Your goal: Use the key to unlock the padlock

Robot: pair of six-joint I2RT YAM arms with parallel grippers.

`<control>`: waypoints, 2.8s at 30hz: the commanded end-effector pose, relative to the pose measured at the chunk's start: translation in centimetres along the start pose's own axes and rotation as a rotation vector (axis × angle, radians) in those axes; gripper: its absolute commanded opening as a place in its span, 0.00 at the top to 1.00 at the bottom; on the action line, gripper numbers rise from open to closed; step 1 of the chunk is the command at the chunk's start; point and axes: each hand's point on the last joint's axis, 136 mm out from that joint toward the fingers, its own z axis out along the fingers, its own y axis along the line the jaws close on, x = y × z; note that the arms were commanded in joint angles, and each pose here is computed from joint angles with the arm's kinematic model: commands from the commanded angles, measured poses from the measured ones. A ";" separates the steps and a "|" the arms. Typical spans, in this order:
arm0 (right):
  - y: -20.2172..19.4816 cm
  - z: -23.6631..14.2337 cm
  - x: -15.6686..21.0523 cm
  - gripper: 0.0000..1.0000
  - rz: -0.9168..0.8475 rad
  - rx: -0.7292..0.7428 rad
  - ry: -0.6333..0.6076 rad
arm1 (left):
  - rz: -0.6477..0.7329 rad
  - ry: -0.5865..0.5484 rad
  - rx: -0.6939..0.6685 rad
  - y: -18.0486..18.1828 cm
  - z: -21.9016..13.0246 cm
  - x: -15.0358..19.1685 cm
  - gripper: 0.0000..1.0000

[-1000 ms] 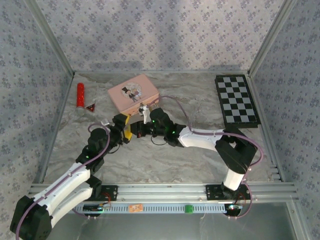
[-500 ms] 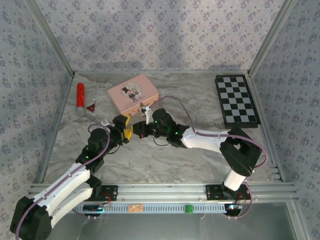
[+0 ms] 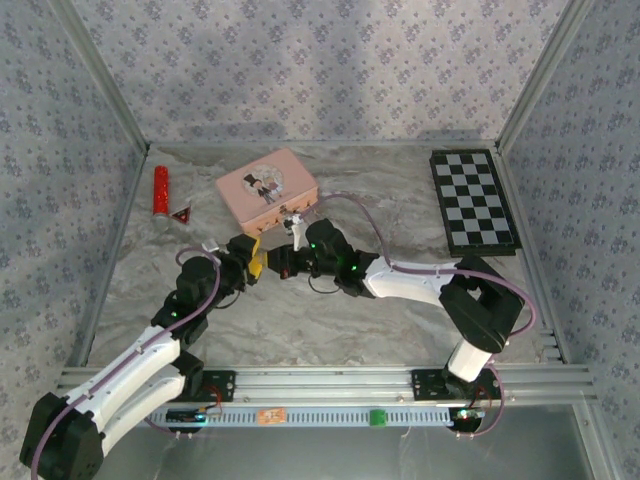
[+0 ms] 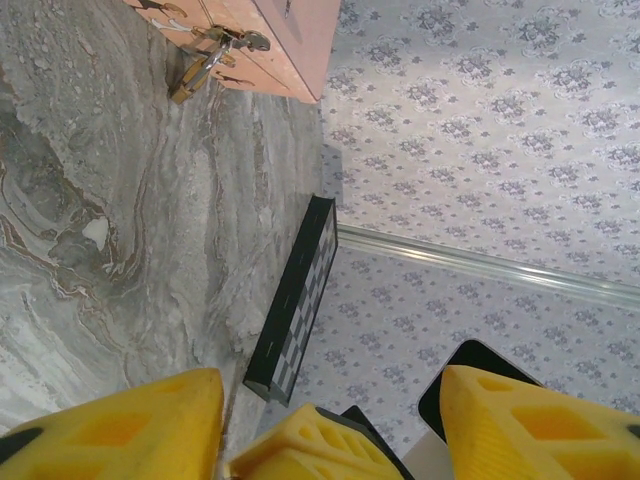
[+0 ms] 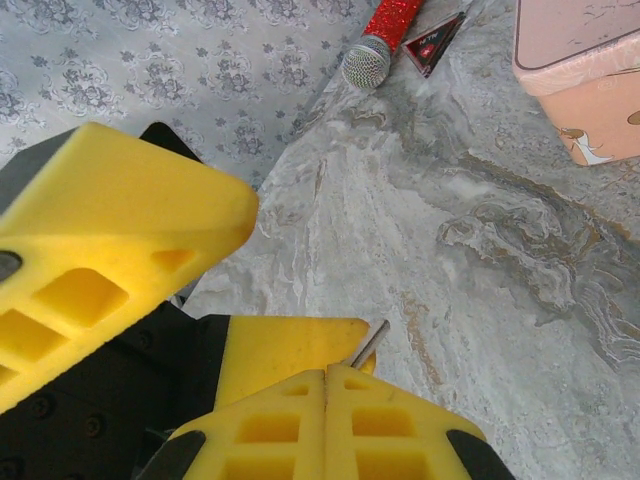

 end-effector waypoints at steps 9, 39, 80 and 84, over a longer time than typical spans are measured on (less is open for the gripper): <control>1.5 -0.6 -1.7 1.00 -0.035 -0.025 -0.053 | 0.012 -0.003 0.014 -0.9 -0.2 0.1 0.43; 0.9 -8.3 -7.0 1.00 -0.067 0.154 -0.101 | 0.845 0.299 0.275 -5.5 1.5 5.4 0.05; 6.6 -13.3 -6.8 1.00 -0.105 0.151 -0.088 | 1.782 0.176 0.605 -7.5 -1.0 11.6 0.76; 6.2 -13.2 -6.7 1.00 -0.100 0.167 -0.088 | 1.784 0.194 0.608 -7.6 -1.1 11.8 0.84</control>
